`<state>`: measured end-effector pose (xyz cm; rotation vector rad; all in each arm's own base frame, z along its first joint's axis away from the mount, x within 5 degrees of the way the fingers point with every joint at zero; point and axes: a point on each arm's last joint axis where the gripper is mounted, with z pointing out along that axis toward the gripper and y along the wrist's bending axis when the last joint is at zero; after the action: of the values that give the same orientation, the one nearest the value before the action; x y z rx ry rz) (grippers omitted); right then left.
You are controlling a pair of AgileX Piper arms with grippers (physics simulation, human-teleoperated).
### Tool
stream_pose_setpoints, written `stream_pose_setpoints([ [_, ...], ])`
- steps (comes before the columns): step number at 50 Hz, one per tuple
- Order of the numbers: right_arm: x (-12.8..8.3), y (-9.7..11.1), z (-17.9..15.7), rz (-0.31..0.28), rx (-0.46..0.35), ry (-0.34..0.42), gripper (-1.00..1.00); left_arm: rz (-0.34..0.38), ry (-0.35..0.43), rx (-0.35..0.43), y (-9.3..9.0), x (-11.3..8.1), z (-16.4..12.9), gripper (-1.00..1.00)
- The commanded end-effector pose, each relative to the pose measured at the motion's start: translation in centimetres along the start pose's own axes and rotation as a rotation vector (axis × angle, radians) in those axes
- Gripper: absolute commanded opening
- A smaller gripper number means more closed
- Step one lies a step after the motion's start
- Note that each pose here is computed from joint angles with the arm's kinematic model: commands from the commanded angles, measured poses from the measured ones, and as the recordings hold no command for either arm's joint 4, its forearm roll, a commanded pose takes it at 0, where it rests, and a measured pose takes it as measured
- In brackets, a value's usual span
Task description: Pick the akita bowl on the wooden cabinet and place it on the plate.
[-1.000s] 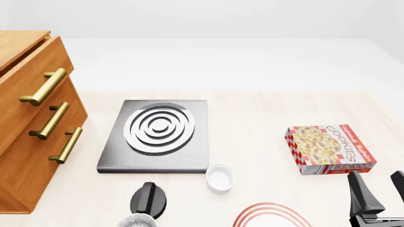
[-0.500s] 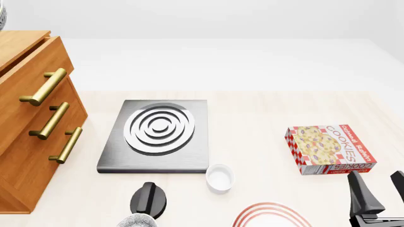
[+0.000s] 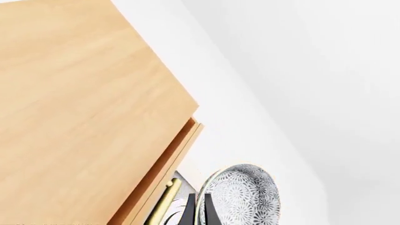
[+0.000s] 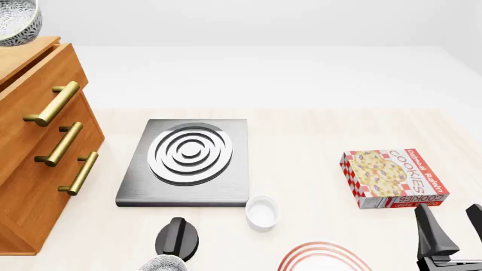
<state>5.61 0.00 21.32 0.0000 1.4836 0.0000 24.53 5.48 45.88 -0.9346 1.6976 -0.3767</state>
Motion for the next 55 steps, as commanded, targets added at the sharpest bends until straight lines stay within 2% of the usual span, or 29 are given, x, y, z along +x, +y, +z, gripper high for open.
stream_pose_setpoints([
  [1, 0.0, 0.0, 0.0, 0.000, 0.000, 0.000, 1.00, 0.023, 0.040, 0.033, -0.8, 1.1, 0.1, -1.00],
  [23, 0.0, 0.0, 0.0, 0.000, 0.000, 0.000, 1.00, 0.053, 0.157, 0.086, -1.2, 5.0, -0.4, -1.00],
  [39, 0.0, 0.0, 0.0, 0.000, 0.000, 0.000, 1.00, 0.081, 0.196, 0.123, -1.9, 5.9, -2.0, -1.00],
  [55, 0.0, 0.0, 0.0, 0.000, 0.000, 0.000, 1.00, 0.135, 0.244, 0.148, -2.4, 7.1, -2.2, -1.00],
])
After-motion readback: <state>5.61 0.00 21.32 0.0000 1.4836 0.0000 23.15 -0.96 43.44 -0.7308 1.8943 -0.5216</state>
